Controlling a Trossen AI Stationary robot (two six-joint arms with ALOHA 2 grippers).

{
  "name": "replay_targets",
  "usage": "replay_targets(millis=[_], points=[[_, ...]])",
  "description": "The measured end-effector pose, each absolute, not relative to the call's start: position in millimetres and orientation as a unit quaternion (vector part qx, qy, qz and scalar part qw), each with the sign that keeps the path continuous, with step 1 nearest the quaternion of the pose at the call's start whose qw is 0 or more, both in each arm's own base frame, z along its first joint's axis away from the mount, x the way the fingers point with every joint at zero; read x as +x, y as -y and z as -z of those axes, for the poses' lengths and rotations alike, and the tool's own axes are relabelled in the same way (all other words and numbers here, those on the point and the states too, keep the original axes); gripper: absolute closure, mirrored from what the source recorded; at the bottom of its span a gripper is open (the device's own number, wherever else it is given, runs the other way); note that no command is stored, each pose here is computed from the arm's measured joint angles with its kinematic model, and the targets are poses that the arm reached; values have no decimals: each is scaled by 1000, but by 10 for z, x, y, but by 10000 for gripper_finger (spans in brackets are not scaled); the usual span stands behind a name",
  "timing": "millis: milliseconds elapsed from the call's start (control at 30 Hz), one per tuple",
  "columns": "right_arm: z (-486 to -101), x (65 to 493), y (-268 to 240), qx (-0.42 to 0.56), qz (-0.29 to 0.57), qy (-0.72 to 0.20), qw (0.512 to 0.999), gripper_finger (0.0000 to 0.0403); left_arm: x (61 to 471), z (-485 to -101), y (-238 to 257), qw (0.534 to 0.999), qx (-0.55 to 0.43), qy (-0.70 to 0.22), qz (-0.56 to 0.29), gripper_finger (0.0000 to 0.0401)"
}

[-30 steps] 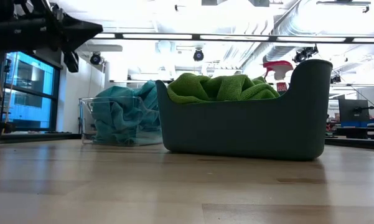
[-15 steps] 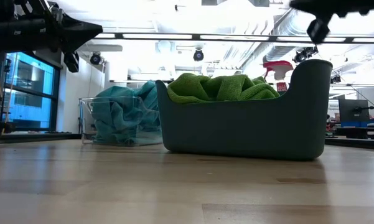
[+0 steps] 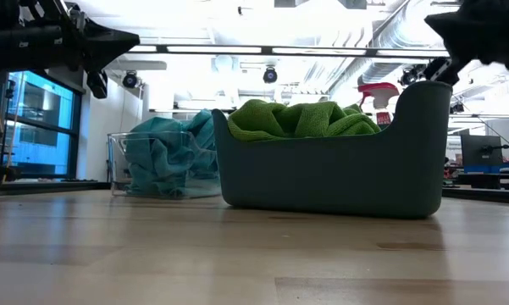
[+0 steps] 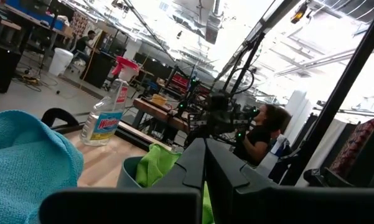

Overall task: Sort microfiber towel by color & place in baskets
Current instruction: Return to Home Position

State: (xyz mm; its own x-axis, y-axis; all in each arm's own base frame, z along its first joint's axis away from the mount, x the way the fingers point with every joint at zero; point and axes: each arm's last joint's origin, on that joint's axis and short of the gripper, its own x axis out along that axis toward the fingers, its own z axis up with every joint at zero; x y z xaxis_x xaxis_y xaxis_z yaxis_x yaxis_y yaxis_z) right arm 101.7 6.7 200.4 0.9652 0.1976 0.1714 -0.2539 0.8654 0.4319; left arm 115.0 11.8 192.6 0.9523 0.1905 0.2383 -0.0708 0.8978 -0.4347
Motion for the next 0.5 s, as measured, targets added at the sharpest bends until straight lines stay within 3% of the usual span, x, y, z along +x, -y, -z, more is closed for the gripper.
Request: replay_targets(millis=[333, 500], points=[[-1788, 1021, -57, 159, -89, 44, 982, 403, 1150, -1928, -118, 964, -216, 139, -68, 401], [-1615, 1030, -9, 142, 6, -31, 989, 403, 1150, -1929, -118, 964, -216, 139, -68, 401]])
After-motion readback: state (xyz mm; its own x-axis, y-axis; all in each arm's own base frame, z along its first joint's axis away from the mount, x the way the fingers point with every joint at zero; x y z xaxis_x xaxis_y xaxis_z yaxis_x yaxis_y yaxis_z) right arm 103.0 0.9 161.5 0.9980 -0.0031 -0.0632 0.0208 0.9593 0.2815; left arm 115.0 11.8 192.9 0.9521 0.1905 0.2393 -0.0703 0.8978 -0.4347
